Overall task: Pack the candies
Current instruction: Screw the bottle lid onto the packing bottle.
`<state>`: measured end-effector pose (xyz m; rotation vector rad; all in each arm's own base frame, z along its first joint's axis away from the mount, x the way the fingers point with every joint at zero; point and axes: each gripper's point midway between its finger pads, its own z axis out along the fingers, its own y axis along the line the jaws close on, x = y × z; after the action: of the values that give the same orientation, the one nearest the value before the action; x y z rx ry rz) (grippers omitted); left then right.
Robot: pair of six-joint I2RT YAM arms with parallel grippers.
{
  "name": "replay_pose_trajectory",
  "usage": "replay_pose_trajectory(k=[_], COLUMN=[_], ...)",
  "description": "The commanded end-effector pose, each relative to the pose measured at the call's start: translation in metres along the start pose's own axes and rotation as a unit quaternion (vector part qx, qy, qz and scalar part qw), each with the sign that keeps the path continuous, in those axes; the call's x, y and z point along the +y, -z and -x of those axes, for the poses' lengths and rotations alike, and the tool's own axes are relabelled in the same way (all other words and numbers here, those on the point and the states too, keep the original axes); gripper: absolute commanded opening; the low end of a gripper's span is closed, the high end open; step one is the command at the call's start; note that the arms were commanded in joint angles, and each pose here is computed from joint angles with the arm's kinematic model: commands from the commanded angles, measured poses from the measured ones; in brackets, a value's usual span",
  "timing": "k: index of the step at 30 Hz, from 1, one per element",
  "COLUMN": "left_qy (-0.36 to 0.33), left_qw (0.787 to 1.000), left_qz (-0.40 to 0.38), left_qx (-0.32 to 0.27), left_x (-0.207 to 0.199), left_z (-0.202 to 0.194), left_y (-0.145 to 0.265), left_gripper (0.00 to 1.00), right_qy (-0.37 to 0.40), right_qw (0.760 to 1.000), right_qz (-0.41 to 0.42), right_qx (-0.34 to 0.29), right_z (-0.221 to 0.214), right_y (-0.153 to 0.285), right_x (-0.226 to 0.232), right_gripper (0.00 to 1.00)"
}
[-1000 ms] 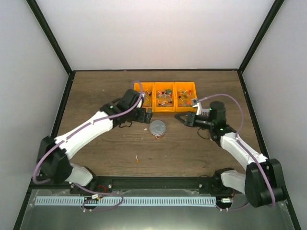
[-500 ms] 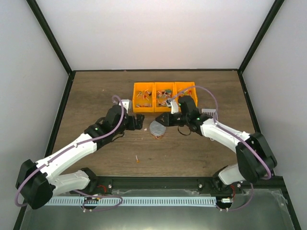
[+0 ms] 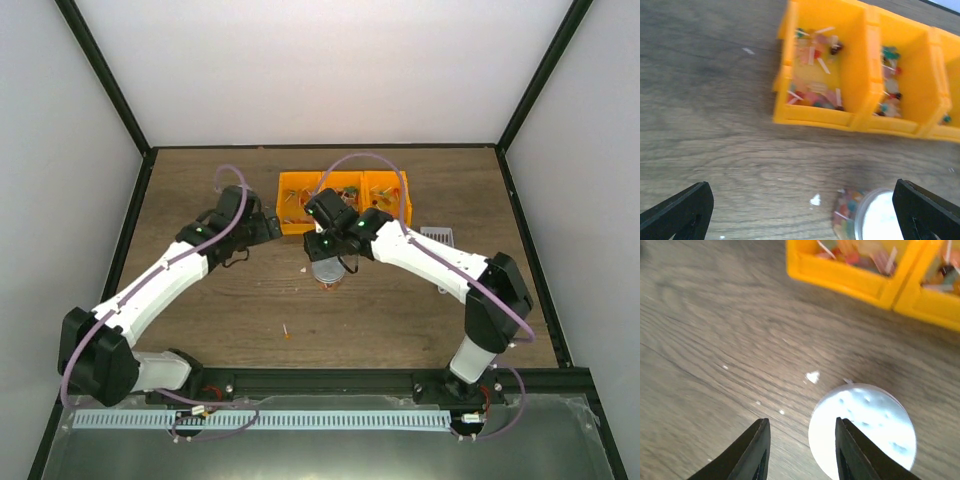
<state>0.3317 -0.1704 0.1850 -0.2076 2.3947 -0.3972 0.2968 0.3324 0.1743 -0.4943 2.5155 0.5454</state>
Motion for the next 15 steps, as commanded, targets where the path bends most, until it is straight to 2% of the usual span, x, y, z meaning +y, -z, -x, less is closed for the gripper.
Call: replay_pose_trajectory(k=[1,6,15], left_qy=[0.045,0.062,0.064], left_qw=[0.999,0.997,0.996], left_qz=[0.011,0.003,0.003], left_qx=[0.026,0.054,0.056], left_x=[0.022,0.027,0.031], left_z=[-0.002,-0.01,-0.014], left_y=[0.001,-0.009,-0.01], left_gripper=[1.0,1.0,1.0], right_qy=[-0.002,-0.002,0.014], right_qw=[0.996,0.993,0.99], right_qz=[-0.076,-0.085,-0.091], right_qx=[0.05,0.079,0.106], right_z=[-0.02,-0.029,-0.044], right_y=[0.002,-0.007,-0.02], right_x=[-0.023,-0.025,-0.031], right_gripper=[0.38,0.38,0.4])
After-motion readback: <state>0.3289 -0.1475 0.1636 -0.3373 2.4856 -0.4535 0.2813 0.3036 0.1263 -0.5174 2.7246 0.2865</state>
